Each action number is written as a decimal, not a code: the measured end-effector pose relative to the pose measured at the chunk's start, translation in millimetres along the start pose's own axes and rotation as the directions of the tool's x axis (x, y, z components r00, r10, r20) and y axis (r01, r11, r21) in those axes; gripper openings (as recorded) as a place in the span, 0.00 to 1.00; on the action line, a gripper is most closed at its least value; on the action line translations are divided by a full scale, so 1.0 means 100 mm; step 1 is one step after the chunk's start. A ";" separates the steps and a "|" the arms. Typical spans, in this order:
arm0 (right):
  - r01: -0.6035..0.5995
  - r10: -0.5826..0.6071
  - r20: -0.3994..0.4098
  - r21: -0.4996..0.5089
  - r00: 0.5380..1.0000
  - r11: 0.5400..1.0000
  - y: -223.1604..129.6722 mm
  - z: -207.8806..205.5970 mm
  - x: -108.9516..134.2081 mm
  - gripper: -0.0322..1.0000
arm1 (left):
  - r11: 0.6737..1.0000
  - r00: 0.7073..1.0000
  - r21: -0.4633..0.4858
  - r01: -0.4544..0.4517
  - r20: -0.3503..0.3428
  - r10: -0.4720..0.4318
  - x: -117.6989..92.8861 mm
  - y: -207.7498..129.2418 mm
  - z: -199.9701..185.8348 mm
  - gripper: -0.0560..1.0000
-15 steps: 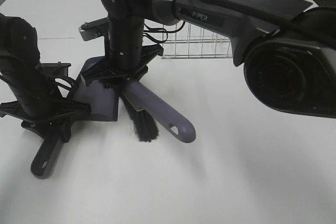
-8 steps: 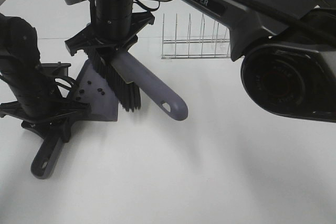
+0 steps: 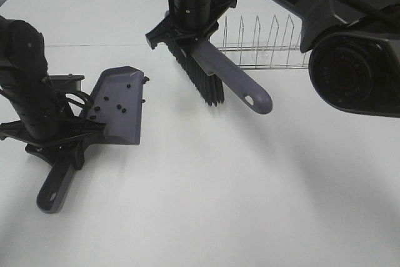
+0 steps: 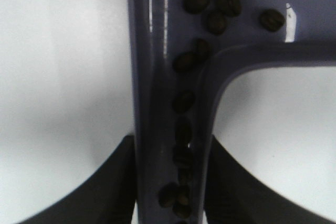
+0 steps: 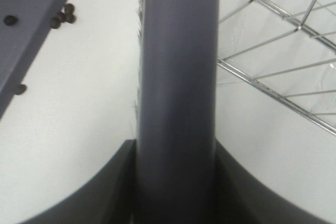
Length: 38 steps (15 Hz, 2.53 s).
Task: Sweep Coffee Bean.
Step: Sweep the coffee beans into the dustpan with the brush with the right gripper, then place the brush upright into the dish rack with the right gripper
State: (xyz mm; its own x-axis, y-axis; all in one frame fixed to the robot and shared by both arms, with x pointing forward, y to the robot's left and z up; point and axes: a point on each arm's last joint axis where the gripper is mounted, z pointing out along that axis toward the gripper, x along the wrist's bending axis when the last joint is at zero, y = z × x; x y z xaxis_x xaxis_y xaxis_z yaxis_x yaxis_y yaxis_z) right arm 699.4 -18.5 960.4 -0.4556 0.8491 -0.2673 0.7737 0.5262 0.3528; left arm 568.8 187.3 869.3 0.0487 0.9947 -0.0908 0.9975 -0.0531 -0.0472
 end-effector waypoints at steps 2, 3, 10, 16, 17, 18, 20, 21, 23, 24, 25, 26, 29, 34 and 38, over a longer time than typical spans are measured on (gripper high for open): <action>0.033 -0.031 -0.035 0.055 0.999 0.998 -0.08 0.26 0.06 0.30 | 1.000 1.000 0.000 0.000 0.000 0.000 0.00 0.00 0.00 0.36; 0.037 -0.032 -0.066 0.082 0.997 0.996 -0.13 0.39 0.15 0.30 | 1.000 1.000 0.000 0.000 0.000 0.000 0.00 0.00 0.00 0.36; 0.090 -0.074 -0.247 0.053 0.966 0.995 -0.16 0.47 0.70 0.30 | 1.000 1.000 0.002 0.000 0.000 0.000 0.00 0.00 0.01 0.36; 0.124 -0.117 -0.215 0.017 0.970 0.992 -0.12 0.13 0.93 0.30 | 1.000 1.000 0.002 0.002 0.001 -0.002 0.00 0.00 0.01 0.36; 0.124 -0.117 -0.215 0.017 0.970 0.992 -0.12 0.13 0.93 0.30 | 1.000 1.000 0.002 0.002 0.001 -0.002 0.00 0.00 0.01 0.36; 0.117 -0.114 -0.183 0.007 0.976 0.993 -0.09 0.06 0.87 0.30 | 1.000 1.000 0.003 0.002 0.001 -0.002 0.00 0.00 0.01 0.36; 0.109 -0.112 -0.083 -0.037 0.990 0.993 -0.01 -0.13 0.69 0.30 | 1.000 1.000 0.003 0.002 0.001 -0.002 0.00 0.00 0.01 0.36; 0.108 -0.110 -0.058 -0.035 0.992 0.994 -0.01 -0.12 0.62 0.30 | 1.000 1.000 0.003 0.002 0.001 -0.002 0.00 0.00 0.01 0.36; 0.065 -0.065 -0.036 -0.010 0.997 0.998 -0.01 -0.01 0.41 0.30 | 1.000 1.000 0.003 0.002 0.001 -0.002 0.00 0.00 0.01 0.36; 0.029 -0.029 -0.026 0.003 0.999 1.000 -0.02 0.04 0.27 0.30 | 1.000 1.000 0.003 0.002 0.001 -0.002 0.00 0.00 0.01 0.36; 0.008 -0.007 -0.018 0.020 1.000 1.000 -0.03 0.11 0.16 0.30 | 1.000 1.000 0.003 0.002 0.001 -0.002 0.00 0.00 0.01 0.36; -0.008 0.008 -0.011 0.042 1.000 0.999 -0.06 0.23 0.07 0.30 | 1.000 1.000 0.003 0.002 0.001 -0.002 0.00 0.00 0.01 0.36; -0.031 0.042 -0.125 0.087 0.991 0.996 -0.14 0.49 0.19 0.30 | 1.000 1.000 0.003 0.002 0.001 -0.002 0.00 0.00 0.01 0.36; -0.053 0.078 -0.329 0.083 0.941 0.995 -0.14 0.48 0.66 0.30 | 1.000 1.000 0.004 0.002 0.001 -0.002 0.00 0.00 0.01 0.36; -0.042 0.064 -0.382 0.064 0.922 0.997 -0.13 0.37 0.92 0.30 | 1.000 1.000 0.004 0.002 0.001 -0.002 0.00 0.00 0.01 0.36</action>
State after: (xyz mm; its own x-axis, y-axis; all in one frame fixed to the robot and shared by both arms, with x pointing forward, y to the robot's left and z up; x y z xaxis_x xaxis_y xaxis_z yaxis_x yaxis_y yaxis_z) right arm 663.8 50.9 897.9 -0.5391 0.8338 0.1189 0.8188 0.4857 0.3059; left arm 568.7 187.2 868.8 0.0471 0.9947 -0.0914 0.9973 -0.0519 -0.0514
